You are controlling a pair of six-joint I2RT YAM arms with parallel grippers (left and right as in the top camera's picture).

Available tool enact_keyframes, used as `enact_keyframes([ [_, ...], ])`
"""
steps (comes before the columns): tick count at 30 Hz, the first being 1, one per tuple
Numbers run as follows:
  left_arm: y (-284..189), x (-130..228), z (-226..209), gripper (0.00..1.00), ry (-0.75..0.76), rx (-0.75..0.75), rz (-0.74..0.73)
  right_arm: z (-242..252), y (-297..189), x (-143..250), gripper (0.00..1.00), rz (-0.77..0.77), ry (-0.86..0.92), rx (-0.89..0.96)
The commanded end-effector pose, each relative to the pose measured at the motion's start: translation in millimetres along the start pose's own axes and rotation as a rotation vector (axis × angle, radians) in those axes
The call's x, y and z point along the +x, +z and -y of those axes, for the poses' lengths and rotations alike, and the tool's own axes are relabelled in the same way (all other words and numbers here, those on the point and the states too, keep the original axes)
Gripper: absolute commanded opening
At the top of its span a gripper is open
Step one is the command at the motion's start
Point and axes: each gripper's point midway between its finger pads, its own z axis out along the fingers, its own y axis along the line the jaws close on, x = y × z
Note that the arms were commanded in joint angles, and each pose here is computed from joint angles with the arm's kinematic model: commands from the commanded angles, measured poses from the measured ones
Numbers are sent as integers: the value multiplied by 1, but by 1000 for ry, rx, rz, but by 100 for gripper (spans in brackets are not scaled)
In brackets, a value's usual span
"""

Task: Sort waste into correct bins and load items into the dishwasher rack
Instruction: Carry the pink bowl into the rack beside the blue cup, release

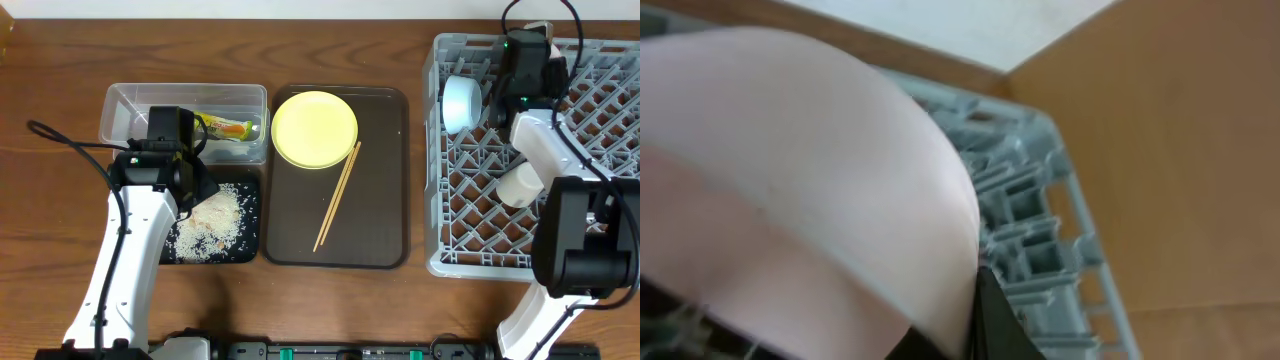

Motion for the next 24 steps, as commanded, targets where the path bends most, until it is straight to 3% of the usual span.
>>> enact_keyframes([
  [1,-4,-4,-4,64,-14,-8,24,-45,-9,24,1,-58,58,-197],
  [7,-4,-4,-4,64,-14,-8,24,-55,-51,16,8,-61,125,-453],
  [10,-4,-4,-4,64,-14,-8,24,-53,-74,10,28,-47,129,-555],
  [14,-4,-4,-4,64,-14,-8,24,-47,-102,1,41,-12,144,-653],
  [20,-4,-4,-4,64,-13,-8,24,-40,-140,-12,42,45,166,-793],
  [24,-4,-4,-4,64,-14,-8,25,-56,-187,-18,43,64,204,-1052],
])
